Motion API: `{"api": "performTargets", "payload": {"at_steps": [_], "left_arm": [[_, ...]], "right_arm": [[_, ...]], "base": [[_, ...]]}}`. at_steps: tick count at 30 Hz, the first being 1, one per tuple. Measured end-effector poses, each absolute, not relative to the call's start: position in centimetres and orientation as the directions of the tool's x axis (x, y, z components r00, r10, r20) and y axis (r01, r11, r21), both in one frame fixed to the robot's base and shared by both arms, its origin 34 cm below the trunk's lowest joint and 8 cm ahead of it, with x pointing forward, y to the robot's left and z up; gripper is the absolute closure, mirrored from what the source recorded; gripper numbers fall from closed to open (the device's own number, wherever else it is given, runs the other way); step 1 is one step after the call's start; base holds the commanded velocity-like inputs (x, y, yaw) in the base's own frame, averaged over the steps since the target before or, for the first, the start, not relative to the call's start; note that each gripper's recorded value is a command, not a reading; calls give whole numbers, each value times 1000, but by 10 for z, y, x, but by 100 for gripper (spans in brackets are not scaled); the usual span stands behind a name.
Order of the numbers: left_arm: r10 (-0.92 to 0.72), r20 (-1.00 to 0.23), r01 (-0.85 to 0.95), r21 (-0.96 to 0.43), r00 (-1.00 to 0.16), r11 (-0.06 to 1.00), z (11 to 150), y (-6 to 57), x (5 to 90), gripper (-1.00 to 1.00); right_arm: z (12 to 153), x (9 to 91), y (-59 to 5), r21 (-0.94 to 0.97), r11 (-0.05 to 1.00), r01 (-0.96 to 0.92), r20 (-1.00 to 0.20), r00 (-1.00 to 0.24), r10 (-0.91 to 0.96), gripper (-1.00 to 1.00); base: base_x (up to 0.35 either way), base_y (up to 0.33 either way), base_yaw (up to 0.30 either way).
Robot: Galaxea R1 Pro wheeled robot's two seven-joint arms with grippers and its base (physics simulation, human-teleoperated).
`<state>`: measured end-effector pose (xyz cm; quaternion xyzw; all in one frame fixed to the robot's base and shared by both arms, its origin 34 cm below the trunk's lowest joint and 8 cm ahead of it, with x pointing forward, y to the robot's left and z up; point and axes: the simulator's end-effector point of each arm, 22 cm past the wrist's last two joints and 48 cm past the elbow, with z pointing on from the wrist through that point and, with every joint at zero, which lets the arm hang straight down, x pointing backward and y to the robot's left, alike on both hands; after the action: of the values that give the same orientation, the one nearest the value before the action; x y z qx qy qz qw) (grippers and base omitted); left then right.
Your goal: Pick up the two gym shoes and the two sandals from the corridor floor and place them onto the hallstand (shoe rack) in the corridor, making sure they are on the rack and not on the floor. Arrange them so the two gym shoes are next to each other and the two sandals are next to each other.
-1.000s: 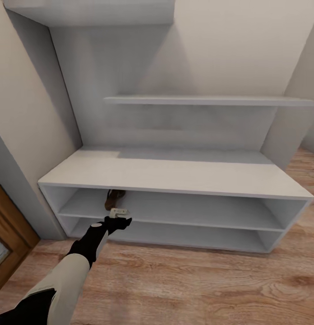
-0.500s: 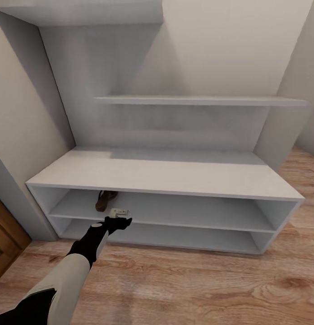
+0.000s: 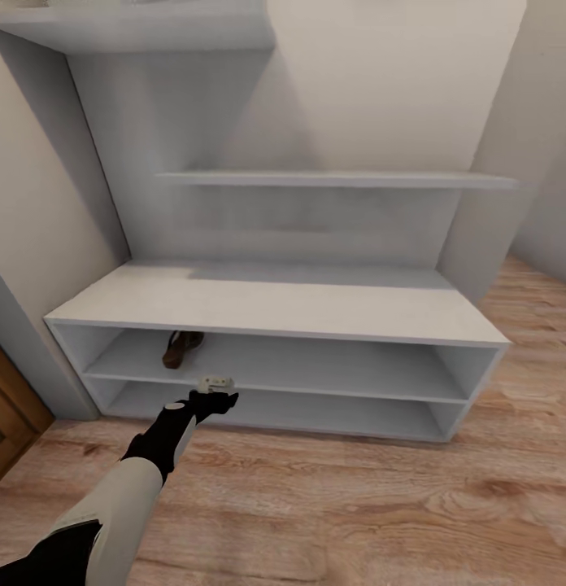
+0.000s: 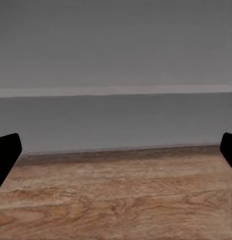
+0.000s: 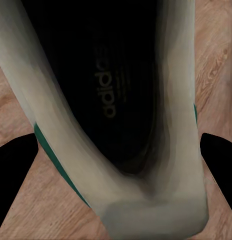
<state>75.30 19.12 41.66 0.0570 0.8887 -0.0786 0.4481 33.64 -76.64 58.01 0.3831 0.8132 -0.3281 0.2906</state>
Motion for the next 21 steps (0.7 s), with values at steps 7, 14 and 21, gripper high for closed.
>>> {"api": "performTargets", "payload": {"at_steps": [7, 14, 21], "left_arm": [[30, -805, 174, -92, -592, 980, 417, 188, 753, -100], [30, -805, 174, -92, -592, 980, 417, 188, 753, -100], [30, -805, 174, -92, -592, 980, 417, 188, 753, -100]], "right_arm": [[581, 337, -766, -310, 492, 813, -725, -537, 432, 100], [580, 337, -766, -311, 493, 813, -724, -538, 431, 100], [580, 337, -766, -311, 493, 812, -724, -539, 431, 100]], "base": [[-66, -325, 0], [-175, -300, 0], [-203, -170, 0]]}}
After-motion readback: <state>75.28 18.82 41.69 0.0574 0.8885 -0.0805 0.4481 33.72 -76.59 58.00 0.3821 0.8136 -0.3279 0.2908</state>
